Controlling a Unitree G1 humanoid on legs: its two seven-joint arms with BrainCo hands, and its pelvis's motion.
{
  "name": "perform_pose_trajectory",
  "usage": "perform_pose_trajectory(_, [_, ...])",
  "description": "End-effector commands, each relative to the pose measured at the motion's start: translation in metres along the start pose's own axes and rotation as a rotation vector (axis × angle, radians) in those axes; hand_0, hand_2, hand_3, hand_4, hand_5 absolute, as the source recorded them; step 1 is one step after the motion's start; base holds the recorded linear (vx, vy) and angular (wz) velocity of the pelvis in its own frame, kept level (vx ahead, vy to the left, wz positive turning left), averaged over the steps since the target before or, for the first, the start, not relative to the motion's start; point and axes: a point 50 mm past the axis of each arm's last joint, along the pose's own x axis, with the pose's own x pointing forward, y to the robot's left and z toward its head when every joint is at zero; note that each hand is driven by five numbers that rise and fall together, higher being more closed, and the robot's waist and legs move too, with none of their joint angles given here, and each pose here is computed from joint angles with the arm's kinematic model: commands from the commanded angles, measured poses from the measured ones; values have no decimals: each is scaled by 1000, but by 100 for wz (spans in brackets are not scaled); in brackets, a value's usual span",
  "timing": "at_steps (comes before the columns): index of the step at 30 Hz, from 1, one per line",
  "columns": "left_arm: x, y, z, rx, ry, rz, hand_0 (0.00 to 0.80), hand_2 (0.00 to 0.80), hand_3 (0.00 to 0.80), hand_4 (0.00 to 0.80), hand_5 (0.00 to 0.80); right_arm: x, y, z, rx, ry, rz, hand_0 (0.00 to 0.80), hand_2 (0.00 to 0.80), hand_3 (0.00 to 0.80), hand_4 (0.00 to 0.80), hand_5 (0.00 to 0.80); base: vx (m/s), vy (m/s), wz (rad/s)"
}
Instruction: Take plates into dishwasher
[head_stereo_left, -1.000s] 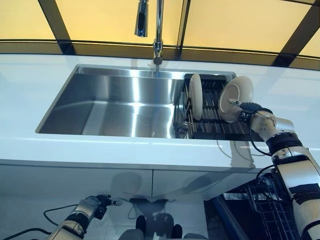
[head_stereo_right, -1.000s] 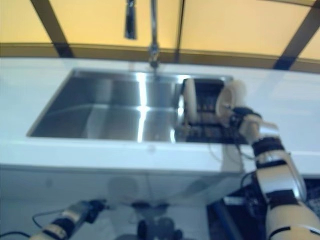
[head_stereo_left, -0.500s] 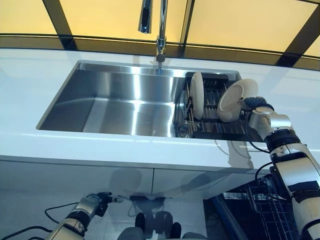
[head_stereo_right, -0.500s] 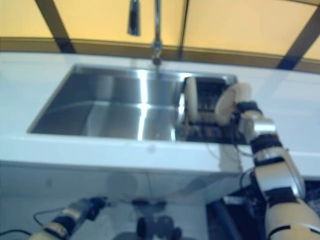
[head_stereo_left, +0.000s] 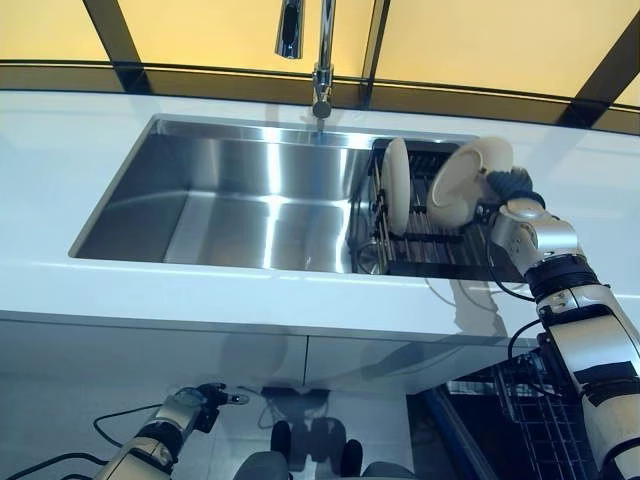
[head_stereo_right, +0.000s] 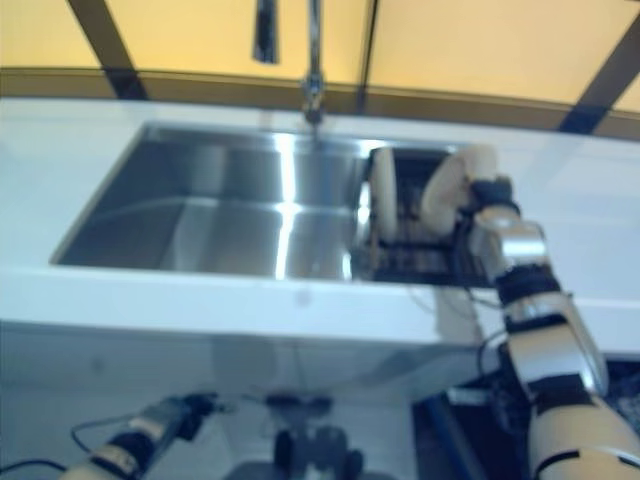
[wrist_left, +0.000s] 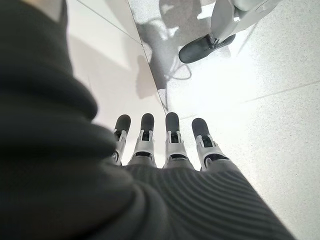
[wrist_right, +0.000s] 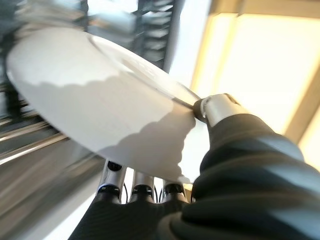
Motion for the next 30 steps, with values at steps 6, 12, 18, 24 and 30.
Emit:
perform_pose_trajectory(6, [1,-8,-10,77,-29,-5,0,0,0,0,0,-37,-14,110,-28,-630,-61,800,800,800,800,800,-25,44,-1])
perform_pose_trajectory(12, [0,-15,-30,97,-32,-8,0,0,0,0,0,-70,-28,137,-74,-883,-107,800,800,800,800,800,-40,73,-12])
perform_pose_trajectory(18, [-2,-16,-45,116,-34,4,0,0,0,0,0,-89,-53,146,-94,-1004,-170,800,800,800,800,800,-47,99,-16])
perform_pose_trajectory(24, [-4,-15,-63,136,-7,24,0,0,0,0,0,-106,-96,143,-130,-1057,-294,800,800,800,800,800,-35,113,-25])
perform_pose_trajectory(30, [-4,-20,-76,90,36,61,0,0,0,0,0,-109,-118,78,-105,-917,-233,800,800,800,800,800,-36,24,-52])
